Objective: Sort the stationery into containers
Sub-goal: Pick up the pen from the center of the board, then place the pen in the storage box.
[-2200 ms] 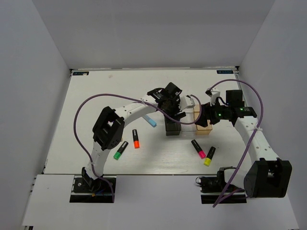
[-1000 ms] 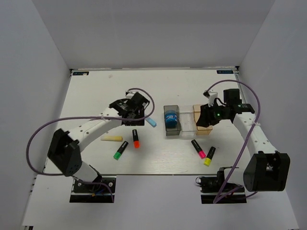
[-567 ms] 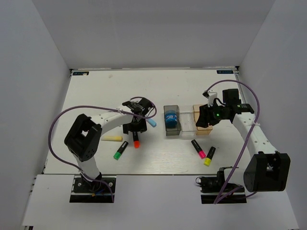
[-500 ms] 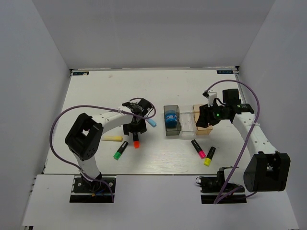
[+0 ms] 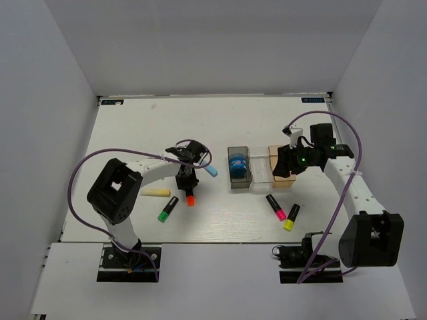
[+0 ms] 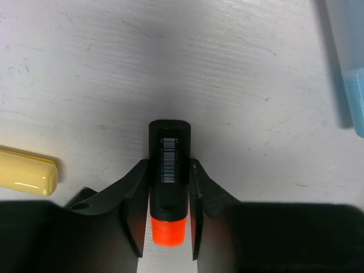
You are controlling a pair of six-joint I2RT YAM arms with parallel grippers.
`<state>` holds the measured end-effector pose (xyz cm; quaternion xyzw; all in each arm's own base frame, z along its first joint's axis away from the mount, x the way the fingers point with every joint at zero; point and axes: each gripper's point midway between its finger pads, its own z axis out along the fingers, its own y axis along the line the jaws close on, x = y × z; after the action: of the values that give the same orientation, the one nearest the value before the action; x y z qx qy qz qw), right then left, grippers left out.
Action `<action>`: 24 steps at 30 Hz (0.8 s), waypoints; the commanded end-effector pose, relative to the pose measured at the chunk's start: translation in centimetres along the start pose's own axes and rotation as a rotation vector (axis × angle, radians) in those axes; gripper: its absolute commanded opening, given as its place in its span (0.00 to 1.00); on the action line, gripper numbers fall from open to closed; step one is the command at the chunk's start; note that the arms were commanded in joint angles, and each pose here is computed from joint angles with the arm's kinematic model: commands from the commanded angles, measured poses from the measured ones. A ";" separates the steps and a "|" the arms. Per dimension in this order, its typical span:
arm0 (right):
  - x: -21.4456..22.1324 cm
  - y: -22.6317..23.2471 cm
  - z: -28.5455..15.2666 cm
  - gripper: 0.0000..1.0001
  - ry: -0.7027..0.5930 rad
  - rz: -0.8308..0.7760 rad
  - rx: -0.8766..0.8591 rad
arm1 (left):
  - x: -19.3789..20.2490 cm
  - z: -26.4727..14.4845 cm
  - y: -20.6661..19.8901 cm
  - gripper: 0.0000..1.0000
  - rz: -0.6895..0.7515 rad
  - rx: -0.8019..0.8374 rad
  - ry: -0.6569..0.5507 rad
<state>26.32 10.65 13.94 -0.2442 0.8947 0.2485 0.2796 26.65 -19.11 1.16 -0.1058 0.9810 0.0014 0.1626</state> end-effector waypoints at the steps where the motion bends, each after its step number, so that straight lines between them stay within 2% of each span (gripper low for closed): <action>1: -1.3 0.0 -0.9 0.61 -0.054 -0.029 0.015 | 3.4 2.6 1.5 0.27 -0.012 -0.027 0.090; 2: -1.3 0.0 -1.0 0.61 -0.055 -0.031 0.014 | 3.3 2.9 1.2 0.23 -0.014 -0.009 0.081; 4: -1.2 0.0 -1.0 0.72 -0.056 -0.030 0.015 | 4.0 2.8 1.3 0.07 -0.004 0.009 0.097; 5: -1.1 -0.1 -1.0 0.81 -0.055 -0.027 0.017 | 4.2 2.6 0.7 0.00 0.032 0.040 0.101; 6: -1.1 0.0 -1.0 0.90 -0.054 -0.033 0.013 | 3.0 1.1 -0.7 0.00 0.048 0.092 0.060; 8: -1.2 0.2 -1.0 0.90 -0.061 -0.042 0.000 | 3.2 -0.8 -1.4 0.00 0.205 0.067 0.010; 9: -1.0 0.4 -1.0 0.90 -0.054 -0.039 -0.005 | 1.1 -3.3 -3.3 0.00 0.223 0.103 -0.056; 10: -1.2 0.3 -1.1 0.90 -0.062 -0.045 0.001 | 0.8 -4.7 -4.1 0.00 0.272 0.099 -0.114; 12: -1.2 0.2 -1.0 0.83 -0.061 -0.042 0.000 | -1.0 -7.7 -6.4 0.00 0.299 0.167 -0.175; 13: -1.1 0.3 -1.0 0.75 -0.061 -0.041 -0.002 | -1.3 -8.6 -7.2 0.00 0.305 0.203 -0.185; 15: -1.1 0.2 -1.1 0.64 -0.058 -0.038 0.001 | -2.5 -10.7 -9.7 0.00 0.301 0.290 -0.211; 18: -1.2 0.1 -1.1 0.64 -0.061 -0.037 0.007 | -3.7 -12.8 -12.4 0.00 0.284 0.371 -0.224; 21: -1.3 -0.2 -1.2 0.69 -0.070 -0.030 0.019 | -4.2 -13.9 -15.6 0.00 0.277 0.458 -0.207; 22: -1.3 -0.4 -1.3 0.71 -0.070 -0.028 0.028 | -4.3 -12.9 -16.7 0.00 0.275 0.465 -0.197; 24: -1.2 -0.6 -1.4 0.74 -0.073 -0.023 0.040 | -5.0 -14.6 -19.2 0.00 0.253 0.549 -0.194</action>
<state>26.50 10.13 14.59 -0.2392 0.8922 0.2451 0.2945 30.42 -34.47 16.44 0.0599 0.9362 -0.1847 0.2929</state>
